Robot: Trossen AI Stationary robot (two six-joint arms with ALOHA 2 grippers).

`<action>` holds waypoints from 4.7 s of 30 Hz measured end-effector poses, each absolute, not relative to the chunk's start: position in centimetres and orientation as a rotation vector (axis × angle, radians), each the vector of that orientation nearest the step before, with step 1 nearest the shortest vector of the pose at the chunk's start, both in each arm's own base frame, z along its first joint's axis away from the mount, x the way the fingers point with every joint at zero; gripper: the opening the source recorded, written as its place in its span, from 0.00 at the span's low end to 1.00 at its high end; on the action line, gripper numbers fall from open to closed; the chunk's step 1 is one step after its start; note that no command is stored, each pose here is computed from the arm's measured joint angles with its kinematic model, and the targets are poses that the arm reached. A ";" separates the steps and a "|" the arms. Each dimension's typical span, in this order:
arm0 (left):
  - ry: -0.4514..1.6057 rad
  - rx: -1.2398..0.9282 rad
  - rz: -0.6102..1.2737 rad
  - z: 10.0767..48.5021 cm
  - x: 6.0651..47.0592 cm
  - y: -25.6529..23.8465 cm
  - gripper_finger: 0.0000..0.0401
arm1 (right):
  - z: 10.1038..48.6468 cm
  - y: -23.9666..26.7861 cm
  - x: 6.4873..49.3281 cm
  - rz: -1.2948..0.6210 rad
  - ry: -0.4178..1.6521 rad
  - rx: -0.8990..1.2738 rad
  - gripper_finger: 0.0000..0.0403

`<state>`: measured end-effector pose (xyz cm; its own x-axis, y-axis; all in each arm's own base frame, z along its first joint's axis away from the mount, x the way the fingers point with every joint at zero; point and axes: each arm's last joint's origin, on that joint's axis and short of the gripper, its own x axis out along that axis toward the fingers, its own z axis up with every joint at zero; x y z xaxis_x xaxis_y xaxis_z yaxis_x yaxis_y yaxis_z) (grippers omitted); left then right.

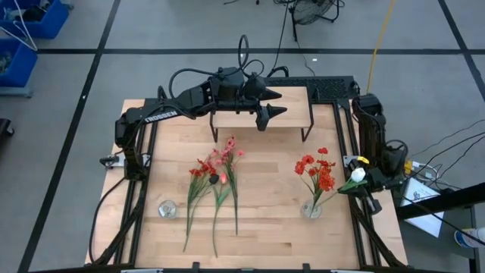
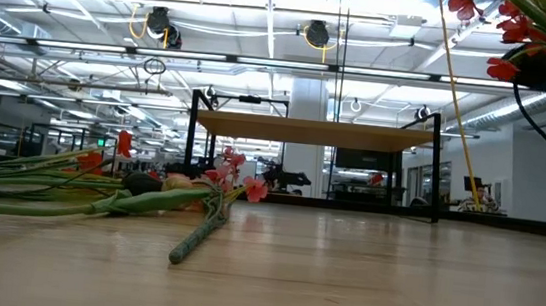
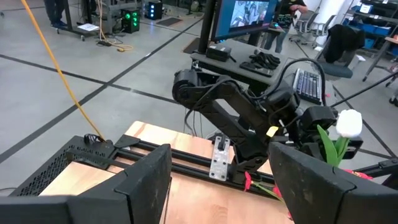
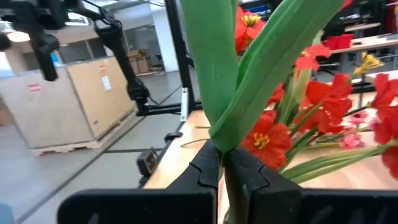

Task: Pick and place flowers into a vace then onto a shelf
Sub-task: Put the white flower into the right transparent vase

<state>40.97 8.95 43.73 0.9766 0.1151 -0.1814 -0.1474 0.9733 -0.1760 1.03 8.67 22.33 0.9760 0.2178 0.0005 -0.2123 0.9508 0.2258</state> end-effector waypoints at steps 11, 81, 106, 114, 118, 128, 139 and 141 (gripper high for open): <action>0.171 -0.190 0.133 43.7 41.0 9.0 0.68 | 22.4 8.0 1.1 0.229 0.038 0.332 0.00; 0.171 -0.190 0.133 43.7 41.0 8.9 0.68 | 39.5 9.2 5.3 0.037 -0.401 0.242 0.00; 0.148 -0.366 0.135 43.9 41.0 8.6 0.68 | 42.8 10.0 24.7 -0.148 -0.158 -0.131 0.00; 0.299 -0.426 -0.002 42.7 40.9 7.2 0.68 | 40.2 8.6 27.9 -0.032 -0.012 -0.085 0.00; 0.403 -0.414 -0.022 42.0 40.6 5.8 0.68 | 39.6 8.1 28.5 0.001 0.024 -0.082 0.00; 0.518 -0.396 -0.089 41.3 40.2 3.0 0.68 | 39.2 7.6 28.7 0.053 0.063 0.002 0.00; 0.438 -0.108 -0.017 41.8 40.5 3.3 0.68 | 36.8 7.7 28.2 0.024 0.307 0.110 0.00; 0.418 -0.126 -0.012 42.0 40.6 3.3 0.68 | 36.2 7.7 28.0 0.011 0.379 0.113 0.00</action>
<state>40.63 3.31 41.98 0.9141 -0.0375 -0.4039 -0.0143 0.9921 -0.1246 27.97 7.66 36.16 0.9290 0.0322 -0.3687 0.0103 0.9936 0.1125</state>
